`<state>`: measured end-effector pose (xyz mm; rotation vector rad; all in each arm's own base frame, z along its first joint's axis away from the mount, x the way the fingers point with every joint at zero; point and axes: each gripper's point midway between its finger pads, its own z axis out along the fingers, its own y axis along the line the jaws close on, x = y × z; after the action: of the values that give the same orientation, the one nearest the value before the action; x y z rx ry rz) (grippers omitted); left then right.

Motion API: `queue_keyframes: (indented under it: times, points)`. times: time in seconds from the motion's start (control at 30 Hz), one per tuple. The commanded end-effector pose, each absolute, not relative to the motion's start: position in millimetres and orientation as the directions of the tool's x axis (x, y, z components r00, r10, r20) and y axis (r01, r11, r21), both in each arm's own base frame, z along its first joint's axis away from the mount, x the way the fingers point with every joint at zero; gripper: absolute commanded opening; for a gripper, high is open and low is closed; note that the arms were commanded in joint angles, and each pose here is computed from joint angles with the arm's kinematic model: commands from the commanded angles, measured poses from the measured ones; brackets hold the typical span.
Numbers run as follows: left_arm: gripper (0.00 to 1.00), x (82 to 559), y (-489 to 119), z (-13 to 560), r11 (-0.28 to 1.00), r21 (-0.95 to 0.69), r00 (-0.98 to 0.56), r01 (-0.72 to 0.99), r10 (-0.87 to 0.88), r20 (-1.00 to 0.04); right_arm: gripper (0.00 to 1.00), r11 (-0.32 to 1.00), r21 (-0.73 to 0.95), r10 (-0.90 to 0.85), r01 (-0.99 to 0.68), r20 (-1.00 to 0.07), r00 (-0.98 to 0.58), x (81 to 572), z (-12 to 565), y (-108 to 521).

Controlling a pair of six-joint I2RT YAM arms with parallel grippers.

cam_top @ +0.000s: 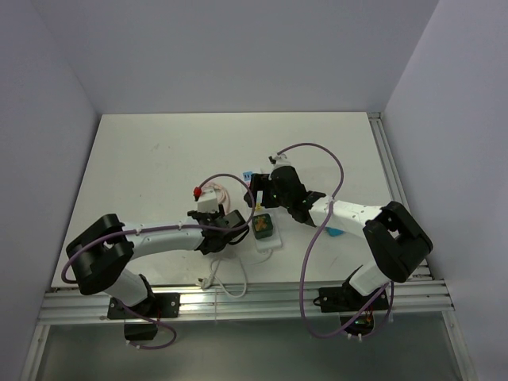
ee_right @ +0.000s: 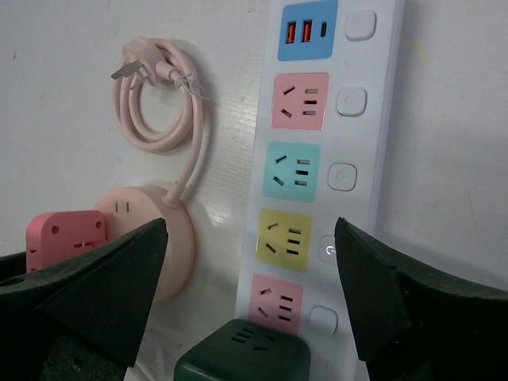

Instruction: Insert the plug

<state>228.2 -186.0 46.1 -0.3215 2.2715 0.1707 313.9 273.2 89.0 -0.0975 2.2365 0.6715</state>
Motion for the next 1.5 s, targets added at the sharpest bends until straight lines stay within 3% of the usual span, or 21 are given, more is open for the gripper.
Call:
queue_keyframes:
  times: [0.0, 0.13, 0.2, 0.3, 0.57, 0.9, 1.2, 1.47]
  points:
    - [0.63, 215.2, -183.9, 43.0, 0.965, 0.035, -0.697, -0.258, -0.161, -0.699, 0.92, 0.844, 0.459, 0.176, -0.279, -0.728, -0.663, 318.7, 101.9, 272.5]
    - [0.73, 220.7, -186.9, 56.7, 0.968, 0.016, -0.681, -0.251, -0.165, -0.713, 0.92, 0.844, 0.459, 0.178, -0.278, -0.728, -0.662, 318.8, 102.5, 271.7]
    - [0.88, 223.6, -186.3, 63.3, 0.967, 0.014, -0.669, -0.255, -0.166, -0.725, 0.92, 0.843, 0.459, 0.179, -0.278, -0.729, -0.661, 318.6, 102.8, 271.6]
    - [1.0, 227.2, -189.6, 75.5, 0.97, -0.005, -0.657, -0.242, -0.168, -0.735, 0.93, 0.843, 0.461, 0.184, -0.278, -0.731, -0.657, 319.1, 104.8, 270.3]
    - [1.0, 240.1, -188.9, 119.3, 0.971, -0.086, -0.608, -0.225, -0.209, -0.766, 0.93, 0.829, 0.471, 0.175, -0.301, -0.729, -0.662, 316.1, 106.8, 273.5]
    - [1.0, 228.0, -198.7, 176.5, 0.927, -0.372, -0.585, -0.033, -0.32, -0.745, 0.94, 0.858, 0.436, 0.193, -0.273, -0.765, -0.615, 317.3, 119.7, 257.0]
    - [0.99, 211.8, -227.4, 182.2, 0.866, -0.484, -0.626, 0.124, -0.31, -0.716, 0.97, 0.933, 0.36, 0.285, -0.018, -0.769, -0.573, 301.7, 133.7, 186.7]
    - [1.0, 196.8, -276.4, 169.0, 0.832, -0.523, -0.682, 0.185, -0.274, -0.678, 1.0, 0.927, 0.335, 0.36, 0.167, -0.673, -0.646, 267.3, 92.2, 115.9]
